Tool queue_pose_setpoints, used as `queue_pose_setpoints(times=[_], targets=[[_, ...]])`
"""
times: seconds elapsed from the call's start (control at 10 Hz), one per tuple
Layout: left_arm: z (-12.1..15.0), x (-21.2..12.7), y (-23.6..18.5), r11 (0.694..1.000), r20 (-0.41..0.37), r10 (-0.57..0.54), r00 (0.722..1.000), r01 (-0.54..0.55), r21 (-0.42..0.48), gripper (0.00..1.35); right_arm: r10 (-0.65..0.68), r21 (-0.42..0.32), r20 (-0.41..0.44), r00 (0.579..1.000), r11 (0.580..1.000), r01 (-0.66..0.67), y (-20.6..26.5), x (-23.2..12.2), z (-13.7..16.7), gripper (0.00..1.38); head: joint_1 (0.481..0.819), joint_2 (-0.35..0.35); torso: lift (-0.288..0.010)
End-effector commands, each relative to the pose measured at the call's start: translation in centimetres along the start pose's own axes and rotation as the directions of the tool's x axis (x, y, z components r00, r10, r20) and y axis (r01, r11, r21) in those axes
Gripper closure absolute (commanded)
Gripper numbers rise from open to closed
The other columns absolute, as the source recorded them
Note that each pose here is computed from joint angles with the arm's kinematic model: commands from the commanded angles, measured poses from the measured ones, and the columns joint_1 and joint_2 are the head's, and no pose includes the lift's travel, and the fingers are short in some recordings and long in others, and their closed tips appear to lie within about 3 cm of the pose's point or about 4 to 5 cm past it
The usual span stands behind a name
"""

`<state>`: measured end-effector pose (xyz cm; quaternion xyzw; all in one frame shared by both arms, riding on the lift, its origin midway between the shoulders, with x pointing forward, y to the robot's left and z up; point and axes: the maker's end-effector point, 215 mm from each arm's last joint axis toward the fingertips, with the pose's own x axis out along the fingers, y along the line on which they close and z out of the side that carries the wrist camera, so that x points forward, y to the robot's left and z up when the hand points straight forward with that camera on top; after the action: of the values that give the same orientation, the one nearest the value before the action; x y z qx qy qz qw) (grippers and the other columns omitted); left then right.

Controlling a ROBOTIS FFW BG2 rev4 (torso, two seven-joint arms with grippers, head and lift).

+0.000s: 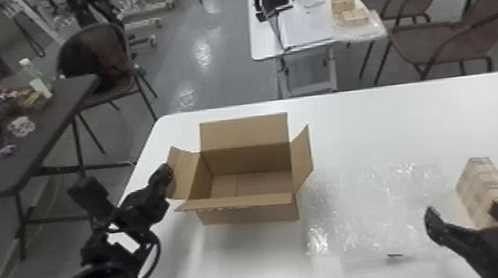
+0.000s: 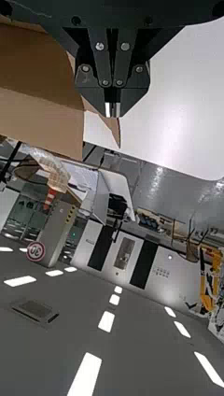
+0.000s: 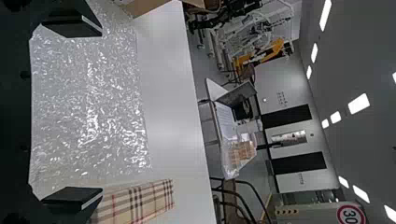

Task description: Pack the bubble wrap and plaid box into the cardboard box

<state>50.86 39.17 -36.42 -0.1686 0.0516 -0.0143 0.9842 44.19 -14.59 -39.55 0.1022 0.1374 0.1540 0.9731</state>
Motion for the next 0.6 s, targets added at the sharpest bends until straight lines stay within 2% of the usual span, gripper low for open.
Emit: queue_pose_setpoints(times=[0.0,0.3,0.5], targets=[[-0.3,0.3,-0.9,1.0,-0.001,-0.016,1.0,0.016,-0.008,1.21,0.04,-0.003,-0.034,0.999,0.999,-0.04,1.6,2.5,1.3,0.1,0.695,0.28,-0.119],[0.0,0.7,-1.5,1.0,0.005,-0.027,1.0,0.027,-0.006,1.21,0.131,0.003,-0.188,0.973,0.991,-0.133,5.5,6.7,1.3,0.1,0.695,0.295,-0.119],[0.3,1.2,-2.0,0.999,0.01,-0.036,0.999,0.036,-0.001,1.21,0.137,-0.033,-0.272,0.952,0.988,-0.152,6.6,8.3,2.4,0.1,0.695,0.322,-0.119]])
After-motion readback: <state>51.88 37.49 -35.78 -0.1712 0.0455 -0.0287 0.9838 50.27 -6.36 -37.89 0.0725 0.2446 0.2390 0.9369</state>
